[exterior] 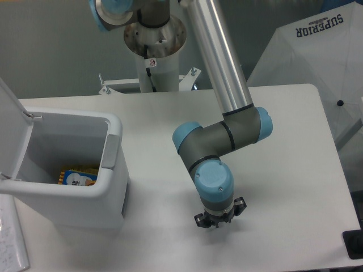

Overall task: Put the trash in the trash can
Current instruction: 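Lower the gripper and close it around the bottle's cap end, then lift the bottle and carry it over the trash bin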

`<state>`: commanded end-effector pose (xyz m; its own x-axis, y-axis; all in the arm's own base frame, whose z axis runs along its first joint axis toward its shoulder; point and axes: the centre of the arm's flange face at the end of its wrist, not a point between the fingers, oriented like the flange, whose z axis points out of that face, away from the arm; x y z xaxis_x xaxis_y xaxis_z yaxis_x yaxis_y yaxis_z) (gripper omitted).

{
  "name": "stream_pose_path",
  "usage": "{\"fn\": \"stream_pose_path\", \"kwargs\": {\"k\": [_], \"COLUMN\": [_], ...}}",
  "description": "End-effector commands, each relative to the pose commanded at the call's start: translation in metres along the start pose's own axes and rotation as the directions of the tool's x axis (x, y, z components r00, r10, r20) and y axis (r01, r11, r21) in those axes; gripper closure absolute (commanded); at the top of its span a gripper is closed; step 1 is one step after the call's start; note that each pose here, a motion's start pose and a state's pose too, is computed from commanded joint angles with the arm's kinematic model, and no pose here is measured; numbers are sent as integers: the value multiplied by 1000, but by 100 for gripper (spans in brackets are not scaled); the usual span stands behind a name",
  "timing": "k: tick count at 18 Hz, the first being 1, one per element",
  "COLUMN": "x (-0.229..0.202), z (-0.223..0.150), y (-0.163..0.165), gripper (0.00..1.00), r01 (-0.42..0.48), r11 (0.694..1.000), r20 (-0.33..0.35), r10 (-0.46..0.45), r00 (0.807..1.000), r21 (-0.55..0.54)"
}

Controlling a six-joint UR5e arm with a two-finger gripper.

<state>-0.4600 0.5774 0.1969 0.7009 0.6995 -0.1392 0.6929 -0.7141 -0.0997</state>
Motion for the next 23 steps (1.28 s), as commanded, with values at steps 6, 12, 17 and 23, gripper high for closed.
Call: {"fn": "stream_pose_path", "kwargs": {"k": [6,12,17,23], "x": [-7,0,3,-2], "z": [-42,-141,-247,-367], "y": [-6,-23,-36,-29], "gripper": [94,94,94,94], "r01": [4,-28,-22,18], "r11": [997,954,858,724], "r20": [-50,-166,-291,-395], "r10": [0,81,198,355], "r00": [999,983,936,848], "r21": [77,300,514,689]}}
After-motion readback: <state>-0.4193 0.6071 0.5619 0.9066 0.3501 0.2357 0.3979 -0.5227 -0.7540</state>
